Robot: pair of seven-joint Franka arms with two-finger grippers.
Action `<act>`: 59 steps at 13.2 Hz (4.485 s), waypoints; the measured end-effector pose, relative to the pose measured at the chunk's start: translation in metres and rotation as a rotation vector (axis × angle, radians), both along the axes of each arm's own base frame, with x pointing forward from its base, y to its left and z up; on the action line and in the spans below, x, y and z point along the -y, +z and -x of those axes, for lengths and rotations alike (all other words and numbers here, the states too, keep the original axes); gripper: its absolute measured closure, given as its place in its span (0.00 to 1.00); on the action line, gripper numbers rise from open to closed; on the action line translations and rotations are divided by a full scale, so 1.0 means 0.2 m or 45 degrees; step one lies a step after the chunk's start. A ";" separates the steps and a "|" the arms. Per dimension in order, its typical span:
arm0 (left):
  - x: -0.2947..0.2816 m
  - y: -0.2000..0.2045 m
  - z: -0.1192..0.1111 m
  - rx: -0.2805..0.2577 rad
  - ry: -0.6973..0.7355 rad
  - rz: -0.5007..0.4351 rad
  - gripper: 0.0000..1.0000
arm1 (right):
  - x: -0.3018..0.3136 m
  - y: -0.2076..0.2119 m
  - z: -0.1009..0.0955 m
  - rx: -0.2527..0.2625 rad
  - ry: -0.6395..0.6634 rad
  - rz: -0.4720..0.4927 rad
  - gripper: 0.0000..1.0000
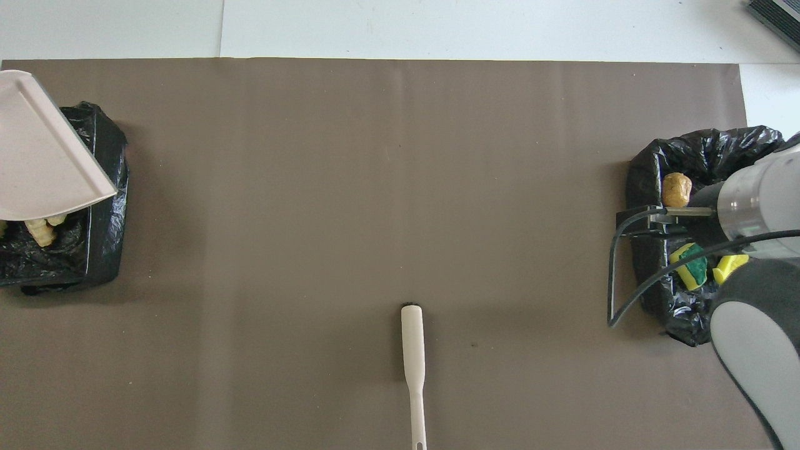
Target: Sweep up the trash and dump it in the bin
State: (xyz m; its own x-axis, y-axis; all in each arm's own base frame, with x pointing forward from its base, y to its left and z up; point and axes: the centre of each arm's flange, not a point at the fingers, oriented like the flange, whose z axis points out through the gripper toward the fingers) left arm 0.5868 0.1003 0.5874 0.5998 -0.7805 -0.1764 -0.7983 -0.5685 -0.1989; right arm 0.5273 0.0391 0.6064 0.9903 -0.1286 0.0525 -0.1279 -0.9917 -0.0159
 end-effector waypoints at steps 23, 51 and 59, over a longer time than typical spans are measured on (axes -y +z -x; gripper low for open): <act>2.43 -0.89 0.06 0.130 1.122 0.477 0.68 | 0.34 0.36 0.09 -0.022 -0.059 -0.008 0.00; 1.78 -0.48 -0.02 0.268 1.015 0.401 0.00 | 0.28 0.34 0.08 -0.031 -0.023 -0.015 0.00; 0.98 0.23 0.17 0.298 0.912 0.358 0.00 | 0.26 0.34 0.07 -0.031 -0.013 -0.016 0.00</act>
